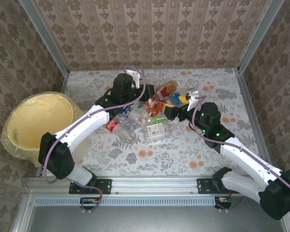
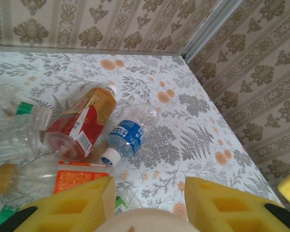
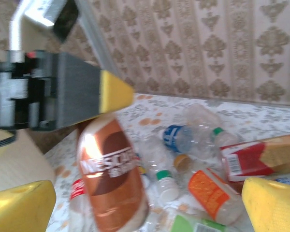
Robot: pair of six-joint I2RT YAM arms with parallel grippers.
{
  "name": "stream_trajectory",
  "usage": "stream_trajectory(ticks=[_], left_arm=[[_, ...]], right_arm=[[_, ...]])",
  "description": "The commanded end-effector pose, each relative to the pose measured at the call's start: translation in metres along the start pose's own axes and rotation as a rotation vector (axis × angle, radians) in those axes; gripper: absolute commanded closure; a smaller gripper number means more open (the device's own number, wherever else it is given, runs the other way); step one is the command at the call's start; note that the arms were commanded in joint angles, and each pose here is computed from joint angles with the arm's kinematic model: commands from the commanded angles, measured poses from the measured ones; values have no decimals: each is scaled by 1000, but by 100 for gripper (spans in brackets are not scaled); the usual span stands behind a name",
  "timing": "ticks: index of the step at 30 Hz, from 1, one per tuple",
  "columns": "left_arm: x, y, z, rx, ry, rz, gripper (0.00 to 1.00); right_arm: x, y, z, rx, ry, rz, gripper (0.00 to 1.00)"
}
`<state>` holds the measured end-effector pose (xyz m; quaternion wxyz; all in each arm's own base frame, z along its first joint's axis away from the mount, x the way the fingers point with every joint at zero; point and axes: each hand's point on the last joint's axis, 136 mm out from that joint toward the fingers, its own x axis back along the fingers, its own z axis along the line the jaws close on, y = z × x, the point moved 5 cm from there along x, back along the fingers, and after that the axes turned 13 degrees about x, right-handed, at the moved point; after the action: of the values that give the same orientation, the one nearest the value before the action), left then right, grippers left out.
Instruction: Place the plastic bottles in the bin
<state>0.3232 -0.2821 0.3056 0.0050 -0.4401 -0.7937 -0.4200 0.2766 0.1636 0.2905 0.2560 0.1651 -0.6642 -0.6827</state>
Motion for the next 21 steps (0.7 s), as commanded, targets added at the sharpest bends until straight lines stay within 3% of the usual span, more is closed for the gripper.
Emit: stream_trajectory(ticks=[1, 7, 21], left_arm=[[16, 11, 6, -27, 51, -51, 59], [49, 29, 9, -47, 110, -99, 59], [173, 74, -5, -244, 346, -285, 58]], right_arm=[[2, -16, -23, -23, -177, 50, 0], [0, -30, -36, -62, -269, 93, 0], [-1, -39, -49, -102, -338, 87, 0]])
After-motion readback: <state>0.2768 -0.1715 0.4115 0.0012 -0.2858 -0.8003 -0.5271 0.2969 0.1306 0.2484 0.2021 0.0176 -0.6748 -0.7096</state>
